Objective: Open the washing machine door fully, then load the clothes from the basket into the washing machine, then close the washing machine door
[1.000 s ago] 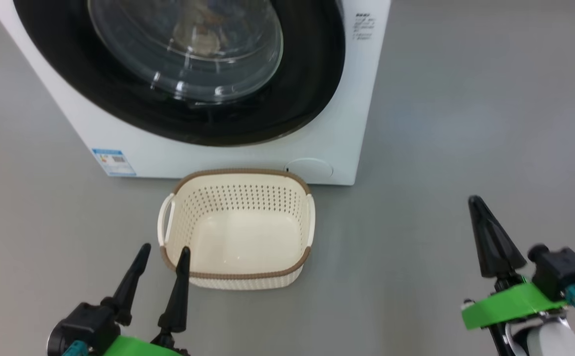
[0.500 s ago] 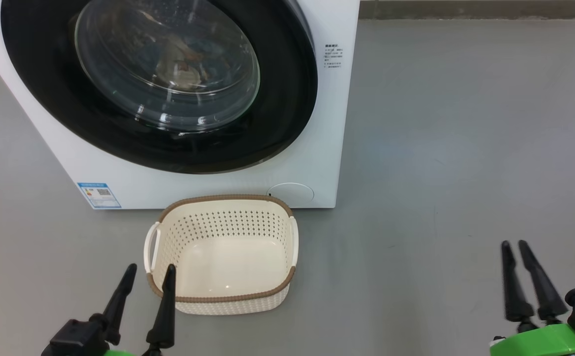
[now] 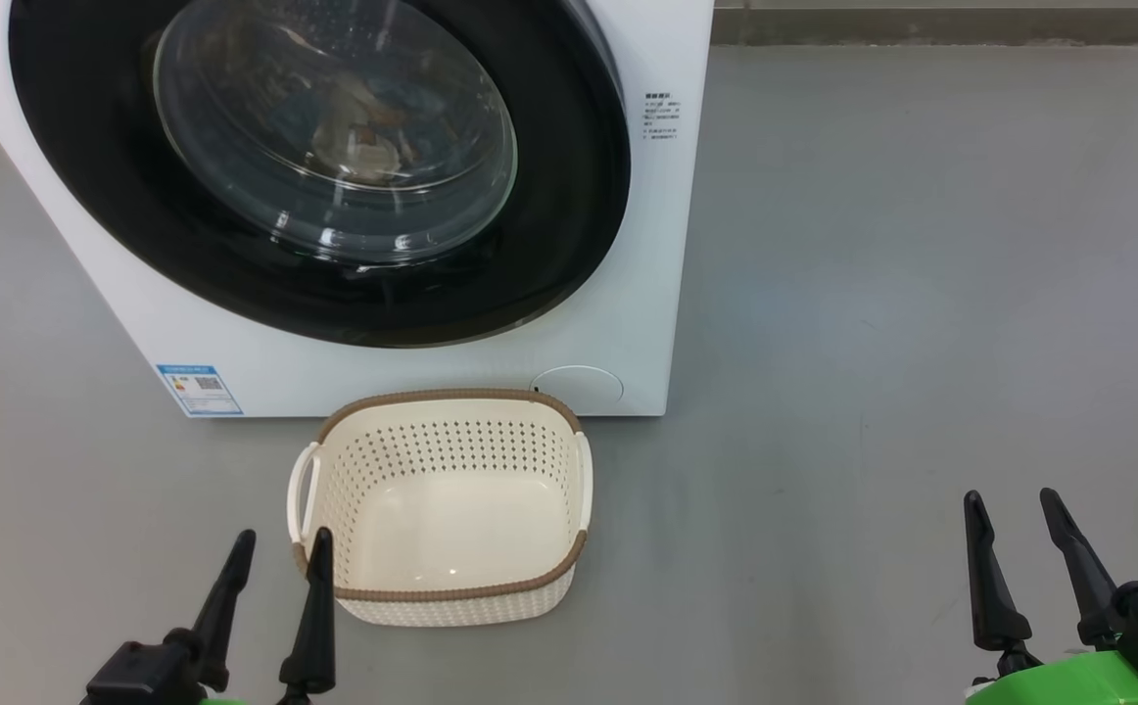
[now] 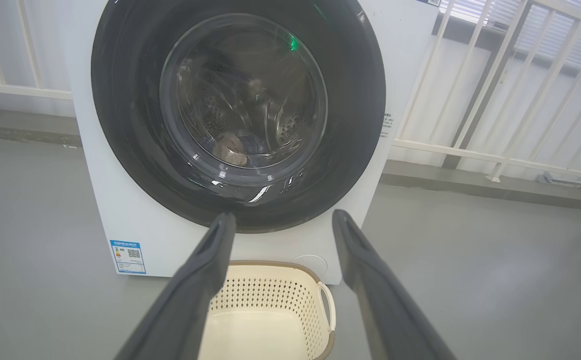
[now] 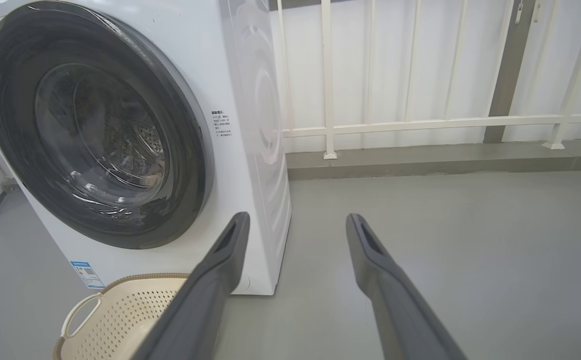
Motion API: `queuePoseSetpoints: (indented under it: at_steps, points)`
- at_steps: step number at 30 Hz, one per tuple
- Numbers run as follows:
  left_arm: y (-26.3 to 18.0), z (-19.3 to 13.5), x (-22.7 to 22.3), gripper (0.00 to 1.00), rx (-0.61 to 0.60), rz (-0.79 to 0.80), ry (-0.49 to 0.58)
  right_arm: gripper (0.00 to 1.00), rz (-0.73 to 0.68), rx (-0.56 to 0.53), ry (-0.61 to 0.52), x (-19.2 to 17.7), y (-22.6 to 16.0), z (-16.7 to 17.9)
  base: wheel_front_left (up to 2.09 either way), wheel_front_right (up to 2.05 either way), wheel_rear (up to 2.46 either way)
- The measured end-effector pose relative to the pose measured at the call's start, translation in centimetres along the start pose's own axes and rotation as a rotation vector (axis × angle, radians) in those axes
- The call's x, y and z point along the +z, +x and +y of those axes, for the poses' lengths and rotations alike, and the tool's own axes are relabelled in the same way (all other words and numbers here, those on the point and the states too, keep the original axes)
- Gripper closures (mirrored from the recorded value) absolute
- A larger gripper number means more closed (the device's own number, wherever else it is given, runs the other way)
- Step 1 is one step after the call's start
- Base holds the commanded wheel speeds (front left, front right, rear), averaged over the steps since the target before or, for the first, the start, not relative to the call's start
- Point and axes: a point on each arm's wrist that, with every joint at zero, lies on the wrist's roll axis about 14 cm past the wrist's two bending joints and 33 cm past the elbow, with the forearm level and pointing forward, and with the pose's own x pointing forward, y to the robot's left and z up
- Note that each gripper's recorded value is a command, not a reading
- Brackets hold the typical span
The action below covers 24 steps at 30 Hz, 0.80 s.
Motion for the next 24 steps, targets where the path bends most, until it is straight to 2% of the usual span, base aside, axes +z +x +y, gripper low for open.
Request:
queuePoseSetpoints:
  at_steps: [24]
  points:
    - [-0.24,-0.02,-0.05,0.0,0.003,0.001,-0.003,0.0,0.008,0.01,0.004,-0.24,-0.08,0.37,0.0,0.0,0.0]
